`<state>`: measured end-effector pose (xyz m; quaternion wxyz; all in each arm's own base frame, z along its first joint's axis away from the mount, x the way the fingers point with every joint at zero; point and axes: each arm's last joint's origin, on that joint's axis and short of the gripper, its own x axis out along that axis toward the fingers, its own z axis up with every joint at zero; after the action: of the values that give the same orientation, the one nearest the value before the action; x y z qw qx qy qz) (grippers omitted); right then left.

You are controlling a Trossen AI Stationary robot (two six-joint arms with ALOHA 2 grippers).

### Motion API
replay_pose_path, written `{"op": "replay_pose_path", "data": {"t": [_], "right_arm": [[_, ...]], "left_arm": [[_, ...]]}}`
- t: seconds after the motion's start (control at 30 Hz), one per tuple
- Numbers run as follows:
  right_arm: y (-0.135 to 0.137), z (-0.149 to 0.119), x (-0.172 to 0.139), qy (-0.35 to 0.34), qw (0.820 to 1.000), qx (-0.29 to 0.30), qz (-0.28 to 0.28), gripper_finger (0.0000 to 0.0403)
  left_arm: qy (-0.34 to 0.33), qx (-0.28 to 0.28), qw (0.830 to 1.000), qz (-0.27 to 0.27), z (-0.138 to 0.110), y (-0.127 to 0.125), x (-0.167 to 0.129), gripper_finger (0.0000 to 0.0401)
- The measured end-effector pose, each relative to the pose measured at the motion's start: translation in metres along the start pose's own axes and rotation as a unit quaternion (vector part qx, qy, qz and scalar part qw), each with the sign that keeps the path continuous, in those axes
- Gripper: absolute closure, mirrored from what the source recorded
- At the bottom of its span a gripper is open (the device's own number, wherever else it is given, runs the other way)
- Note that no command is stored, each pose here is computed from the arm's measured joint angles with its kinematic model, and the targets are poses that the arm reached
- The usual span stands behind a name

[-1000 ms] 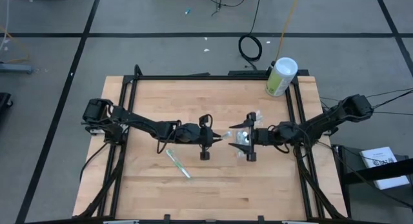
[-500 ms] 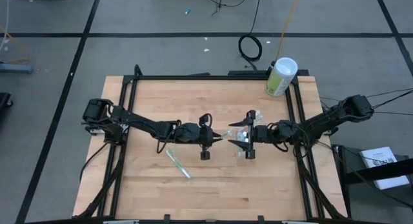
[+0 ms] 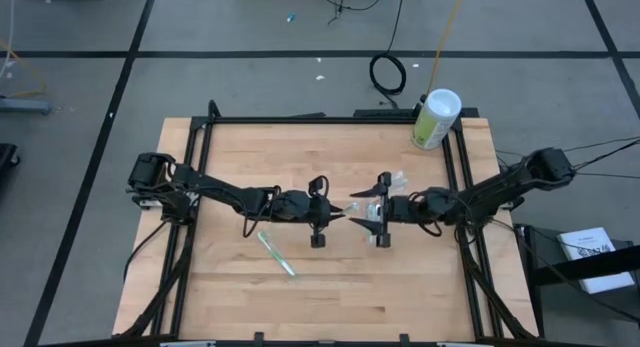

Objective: Pick & Place toothbrushing station
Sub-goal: Put the green toothbrush into the bottom of the transparent organizer

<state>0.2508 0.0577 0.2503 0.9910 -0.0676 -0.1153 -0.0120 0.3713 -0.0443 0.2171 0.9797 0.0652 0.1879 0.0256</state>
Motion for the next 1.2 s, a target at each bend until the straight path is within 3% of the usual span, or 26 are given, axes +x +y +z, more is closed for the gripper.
{"op": "replay_pose_path", "data": {"t": [0.2,0.67,1.2], "right_arm": [[0.004,-0.001,0.015,0.002,1.000,-0.027,0.000,0.0145],[0.005,0.004,0.012,0.007,0.999,-0.044,0.001,0.0162],[0.004,0.005,0.012,0.001,0.999,-0.053,0.000,0.0234]], "left_arm": [[0.006,-0.001,1.000,0.000,-0.001,0.000,0.000,0.0368],[0.018,-0.010,1.000,0.004,-0.003,0.000,0.000,0.0366],[0.023,-0.014,1.000,0.004,-0.004,0.000,0.000,0.0366]]}}
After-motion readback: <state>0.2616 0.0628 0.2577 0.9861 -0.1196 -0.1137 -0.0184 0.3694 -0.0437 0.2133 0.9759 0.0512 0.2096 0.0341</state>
